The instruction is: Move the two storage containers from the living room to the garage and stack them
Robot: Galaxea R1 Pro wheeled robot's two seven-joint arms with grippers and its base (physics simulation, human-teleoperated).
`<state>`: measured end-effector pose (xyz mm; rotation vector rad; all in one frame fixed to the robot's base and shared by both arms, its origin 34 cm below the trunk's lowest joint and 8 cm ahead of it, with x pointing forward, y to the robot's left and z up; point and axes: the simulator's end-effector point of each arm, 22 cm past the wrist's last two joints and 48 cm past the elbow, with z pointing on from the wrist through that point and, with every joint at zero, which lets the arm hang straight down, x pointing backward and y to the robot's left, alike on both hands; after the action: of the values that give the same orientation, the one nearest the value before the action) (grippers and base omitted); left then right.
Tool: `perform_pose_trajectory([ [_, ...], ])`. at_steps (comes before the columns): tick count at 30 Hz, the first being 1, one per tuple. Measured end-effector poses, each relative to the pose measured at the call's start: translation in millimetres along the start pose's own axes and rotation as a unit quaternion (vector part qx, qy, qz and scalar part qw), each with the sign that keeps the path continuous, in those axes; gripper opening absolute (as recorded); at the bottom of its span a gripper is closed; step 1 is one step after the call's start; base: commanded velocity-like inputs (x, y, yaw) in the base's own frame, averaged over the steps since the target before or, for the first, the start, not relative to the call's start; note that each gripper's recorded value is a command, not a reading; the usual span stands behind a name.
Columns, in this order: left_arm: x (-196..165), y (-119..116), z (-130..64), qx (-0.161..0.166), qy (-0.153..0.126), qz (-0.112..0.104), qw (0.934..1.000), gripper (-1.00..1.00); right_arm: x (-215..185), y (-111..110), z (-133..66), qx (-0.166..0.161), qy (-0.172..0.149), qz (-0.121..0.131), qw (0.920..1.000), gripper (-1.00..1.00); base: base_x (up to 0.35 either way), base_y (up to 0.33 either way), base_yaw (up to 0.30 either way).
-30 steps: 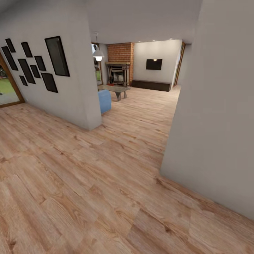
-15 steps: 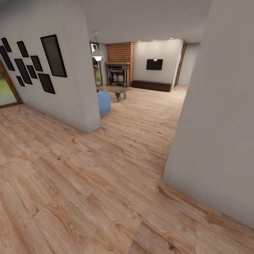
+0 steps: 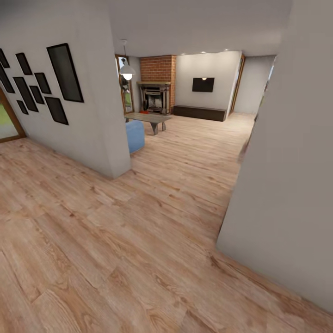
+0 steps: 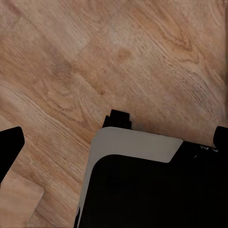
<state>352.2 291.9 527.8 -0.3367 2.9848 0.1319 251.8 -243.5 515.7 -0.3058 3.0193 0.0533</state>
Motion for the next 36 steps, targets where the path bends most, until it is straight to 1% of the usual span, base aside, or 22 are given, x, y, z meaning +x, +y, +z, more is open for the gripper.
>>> perform_pose_trajectory([
  [36, -0.3, 0.0, 0.0, 0.000, -0.001, 0.000, 1.0000, 1.00, 0.2, 0.7, 0.0, 0.000, 0.001, 0.000, 1.0000, 1.00, 0.322, 0.000, 0.000],
])
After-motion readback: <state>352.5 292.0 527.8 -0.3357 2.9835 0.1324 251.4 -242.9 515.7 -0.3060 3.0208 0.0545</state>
